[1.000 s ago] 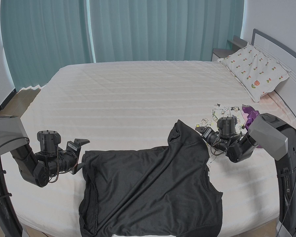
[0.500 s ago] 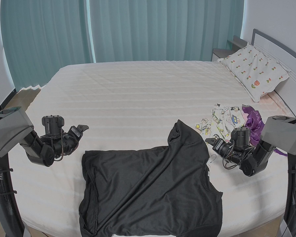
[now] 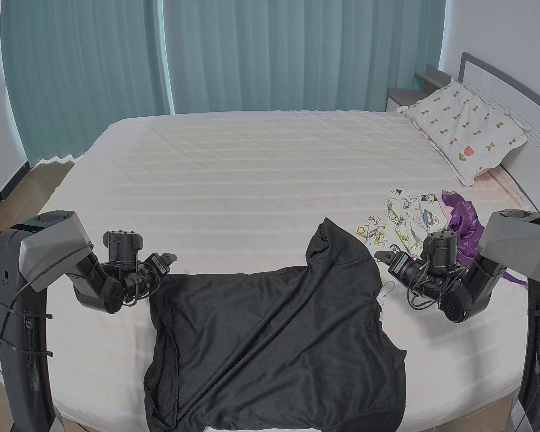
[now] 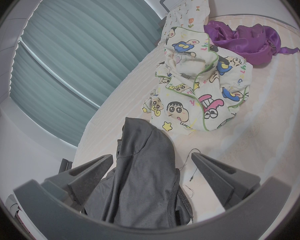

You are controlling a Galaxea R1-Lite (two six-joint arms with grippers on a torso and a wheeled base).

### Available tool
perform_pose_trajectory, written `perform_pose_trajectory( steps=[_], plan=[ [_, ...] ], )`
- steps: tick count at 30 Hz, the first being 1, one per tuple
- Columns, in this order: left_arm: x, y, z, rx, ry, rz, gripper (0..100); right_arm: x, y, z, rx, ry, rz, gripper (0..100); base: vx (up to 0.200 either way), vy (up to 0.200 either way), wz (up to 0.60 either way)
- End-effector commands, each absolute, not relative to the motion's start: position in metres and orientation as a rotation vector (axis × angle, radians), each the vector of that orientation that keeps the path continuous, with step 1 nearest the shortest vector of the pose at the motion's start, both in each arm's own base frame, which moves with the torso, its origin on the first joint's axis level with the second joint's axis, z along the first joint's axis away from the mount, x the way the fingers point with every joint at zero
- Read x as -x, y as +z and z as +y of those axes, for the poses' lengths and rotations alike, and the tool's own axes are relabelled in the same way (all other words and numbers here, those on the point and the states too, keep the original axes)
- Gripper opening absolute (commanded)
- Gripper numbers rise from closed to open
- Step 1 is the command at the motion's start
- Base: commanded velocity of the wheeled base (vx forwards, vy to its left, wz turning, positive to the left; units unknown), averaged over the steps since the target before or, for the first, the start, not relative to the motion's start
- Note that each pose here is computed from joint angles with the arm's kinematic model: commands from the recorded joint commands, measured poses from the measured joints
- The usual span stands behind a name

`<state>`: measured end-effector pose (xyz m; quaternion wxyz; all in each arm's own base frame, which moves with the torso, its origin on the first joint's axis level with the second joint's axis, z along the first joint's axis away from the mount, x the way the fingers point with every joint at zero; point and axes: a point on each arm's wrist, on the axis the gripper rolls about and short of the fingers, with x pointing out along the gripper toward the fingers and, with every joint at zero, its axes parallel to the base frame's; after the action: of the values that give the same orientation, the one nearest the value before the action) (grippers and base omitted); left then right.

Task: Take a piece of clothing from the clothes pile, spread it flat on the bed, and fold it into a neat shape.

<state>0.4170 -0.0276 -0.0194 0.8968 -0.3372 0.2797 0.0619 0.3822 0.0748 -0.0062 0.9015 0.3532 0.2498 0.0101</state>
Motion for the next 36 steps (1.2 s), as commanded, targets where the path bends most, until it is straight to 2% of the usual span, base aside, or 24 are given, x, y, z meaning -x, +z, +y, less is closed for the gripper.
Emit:
perform_pose_trajectory(
  steps=[1,18,19,22,30,36],
  plan=[
    [-0.42,-0.03,-0.029,0.685,0.128,0.594,100,-0.382,-0.007,0.078,-0.725,0.029,0.52,100,0.0,0.0,0.0],
    [-0.437,-0.048,-0.027,0.612,0.173,0.563,100,-0.391,-0.01,0.082,-0.716,0.041,0.513,100,0.0,0.0,0.0],
    [-0.438,-0.051,-0.027,0.603,0.173,0.566,0,-0.392,-0.011,0.084,-0.715,0.044,0.514,100,0.0,0.0,0.0],
    [-0.439,-0.054,-0.026,0.591,0.173,0.57,0,-0.392,-0.011,0.084,-0.715,0.046,0.514,100,0.0,0.0,0.0],
    [-0.458,-0.047,-0.01,0.584,0.275,0.458,0,-0.392,-0.012,0.087,-0.713,0.051,0.517,100,0.0,0.0,0.0],
    [-0.466,-0.024,0.001,0.683,0.294,0.359,0,-0.392,-0.014,0.087,-0.713,0.05,0.519,100,0.0,0.0,0.0]
  ],
)
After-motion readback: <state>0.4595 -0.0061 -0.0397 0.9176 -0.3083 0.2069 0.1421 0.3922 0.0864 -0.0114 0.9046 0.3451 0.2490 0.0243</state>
